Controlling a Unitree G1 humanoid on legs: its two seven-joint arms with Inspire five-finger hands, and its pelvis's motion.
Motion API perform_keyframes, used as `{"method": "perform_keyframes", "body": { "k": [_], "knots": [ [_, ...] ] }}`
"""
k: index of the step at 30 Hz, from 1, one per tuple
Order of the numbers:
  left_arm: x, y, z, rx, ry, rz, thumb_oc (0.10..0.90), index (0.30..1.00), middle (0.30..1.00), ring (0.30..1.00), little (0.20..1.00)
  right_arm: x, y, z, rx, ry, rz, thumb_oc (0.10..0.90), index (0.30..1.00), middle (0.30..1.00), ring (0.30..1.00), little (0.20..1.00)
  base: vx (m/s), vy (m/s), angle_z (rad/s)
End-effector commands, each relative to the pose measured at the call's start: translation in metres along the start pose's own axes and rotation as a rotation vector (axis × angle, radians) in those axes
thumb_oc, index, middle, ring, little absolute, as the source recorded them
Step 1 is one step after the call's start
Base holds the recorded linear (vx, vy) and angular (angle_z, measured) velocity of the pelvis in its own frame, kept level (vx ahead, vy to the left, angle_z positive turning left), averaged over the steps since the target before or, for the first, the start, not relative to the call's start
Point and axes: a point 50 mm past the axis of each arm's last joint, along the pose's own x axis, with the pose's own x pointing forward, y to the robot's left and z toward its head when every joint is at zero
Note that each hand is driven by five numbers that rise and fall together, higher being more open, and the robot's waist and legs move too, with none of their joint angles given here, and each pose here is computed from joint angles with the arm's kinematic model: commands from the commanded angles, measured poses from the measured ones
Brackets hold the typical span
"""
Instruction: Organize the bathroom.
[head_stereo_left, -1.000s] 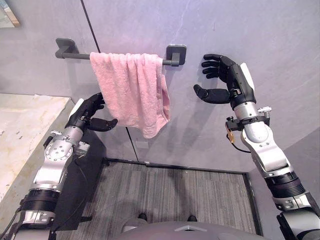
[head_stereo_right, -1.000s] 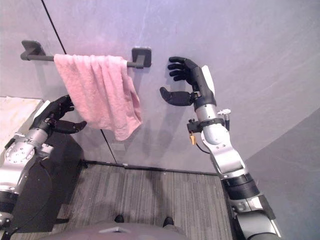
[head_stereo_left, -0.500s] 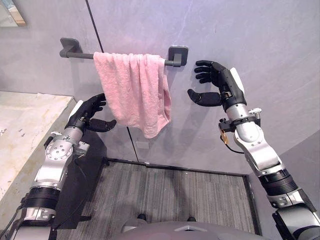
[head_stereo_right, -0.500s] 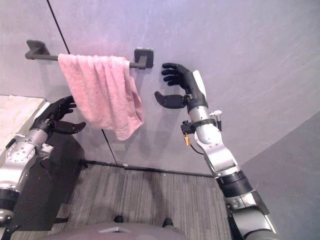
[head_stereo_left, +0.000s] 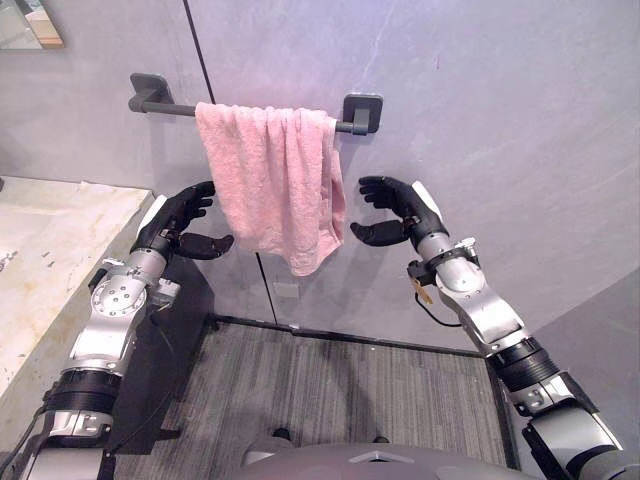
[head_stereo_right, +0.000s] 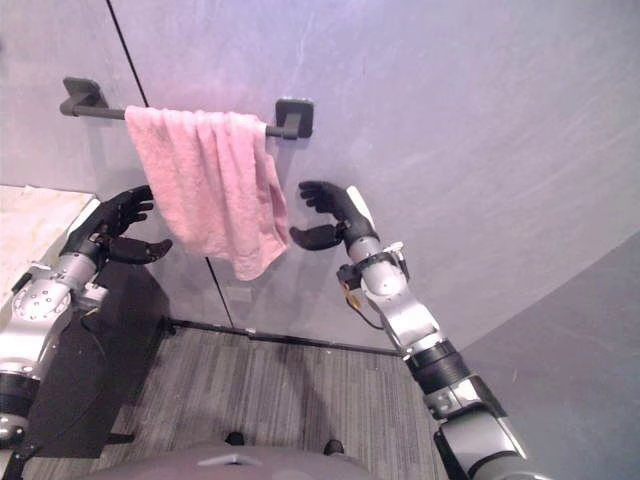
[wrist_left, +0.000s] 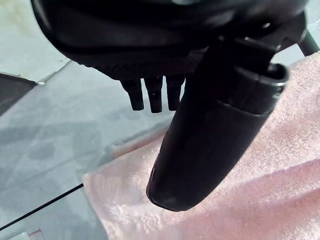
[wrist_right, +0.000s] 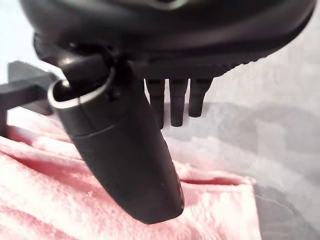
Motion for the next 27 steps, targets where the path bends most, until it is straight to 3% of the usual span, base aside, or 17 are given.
{"method": "perform_keyframes", "body": {
  "k": [1, 15, 27],
  "knots": [
    [0.023, 0.020, 0.063, 0.060, -0.258, 0.061, 0.800, 0.900, 0.900, 0.900, 0.900, 0.014, -0.013, 0.045, -0.039, -0.203, -0.061, 0.800, 0.900, 0.900, 0.900, 0.900, 0.00, 0.000, 0.00],
    [0.024, 0.021, 0.058, 0.067, -0.237, 0.063, 0.800, 0.900, 0.900, 0.900, 0.900, 0.019, -0.013, 0.064, -0.019, -0.271, -0.080, 0.800, 0.900, 0.900, 0.900, 0.900, 0.00, 0.000, 0.00],
    [0.036, 0.016, 0.064, 0.086, -0.233, 0.038, 0.800, 0.900, 0.900, 0.900, 0.900, 0.029, 0.004, 0.083, 0.039, -0.294, 0.015, 0.800, 0.900, 0.900, 0.900, 0.900, 0.00, 0.001, 0.02]
  ]
}}
